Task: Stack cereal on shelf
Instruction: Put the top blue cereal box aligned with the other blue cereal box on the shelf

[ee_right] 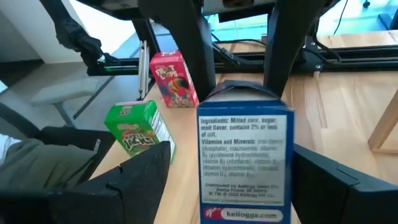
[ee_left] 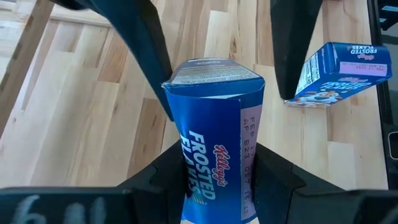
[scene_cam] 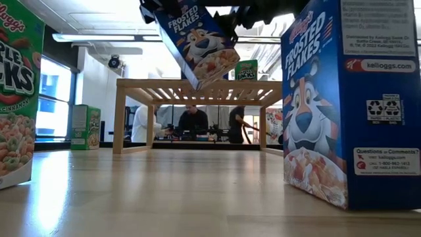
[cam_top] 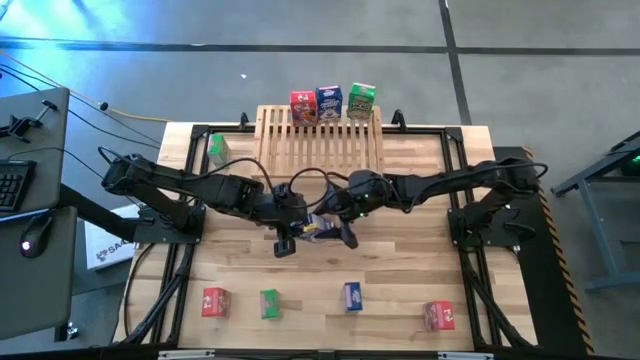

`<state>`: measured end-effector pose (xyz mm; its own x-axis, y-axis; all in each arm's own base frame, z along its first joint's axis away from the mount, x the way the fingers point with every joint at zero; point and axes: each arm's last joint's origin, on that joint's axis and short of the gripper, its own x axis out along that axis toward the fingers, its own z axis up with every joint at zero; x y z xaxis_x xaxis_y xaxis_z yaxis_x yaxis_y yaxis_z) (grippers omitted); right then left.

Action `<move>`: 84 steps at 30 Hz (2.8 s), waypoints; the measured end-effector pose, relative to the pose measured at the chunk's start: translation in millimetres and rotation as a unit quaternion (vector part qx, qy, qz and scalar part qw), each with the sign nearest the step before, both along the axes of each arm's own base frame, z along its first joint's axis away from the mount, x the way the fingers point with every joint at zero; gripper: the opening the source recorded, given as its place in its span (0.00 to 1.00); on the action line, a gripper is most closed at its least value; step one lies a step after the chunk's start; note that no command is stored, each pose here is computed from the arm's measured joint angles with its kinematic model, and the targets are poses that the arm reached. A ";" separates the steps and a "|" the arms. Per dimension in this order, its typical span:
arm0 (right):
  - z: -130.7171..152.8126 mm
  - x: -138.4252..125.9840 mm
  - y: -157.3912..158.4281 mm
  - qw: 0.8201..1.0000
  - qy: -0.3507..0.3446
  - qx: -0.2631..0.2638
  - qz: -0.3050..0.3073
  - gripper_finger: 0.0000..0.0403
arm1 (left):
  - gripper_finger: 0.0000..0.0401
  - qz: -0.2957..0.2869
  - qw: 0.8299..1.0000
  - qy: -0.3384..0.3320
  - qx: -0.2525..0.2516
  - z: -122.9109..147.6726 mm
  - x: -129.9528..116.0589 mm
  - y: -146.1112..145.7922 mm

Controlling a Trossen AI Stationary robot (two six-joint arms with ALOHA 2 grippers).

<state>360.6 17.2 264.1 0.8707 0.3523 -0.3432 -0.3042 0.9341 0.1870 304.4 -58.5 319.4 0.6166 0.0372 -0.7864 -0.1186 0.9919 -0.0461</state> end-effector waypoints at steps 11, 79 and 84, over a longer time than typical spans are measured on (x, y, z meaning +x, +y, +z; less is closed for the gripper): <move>-4.4 3.3 -0.5 1.000 -0.004 -0.008 0.001 0.46 | 0.33 0.010 1.000 -0.005 -0.011 0.6 0.8 0.3; 40.3 -50.7 -194.9 0.956 -0.172 -0.139 -0.194 0.38 | 0.16 -0.011 0.913 -0.408 0.011 -59.6 -102.2 -12.6; 28.9 -47.8 -205.1 0.956 -0.162 -0.136 -0.201 0.37 | 0.13 -0.011 0.913 -0.409 0.011 -59.5 -102.2 -12.5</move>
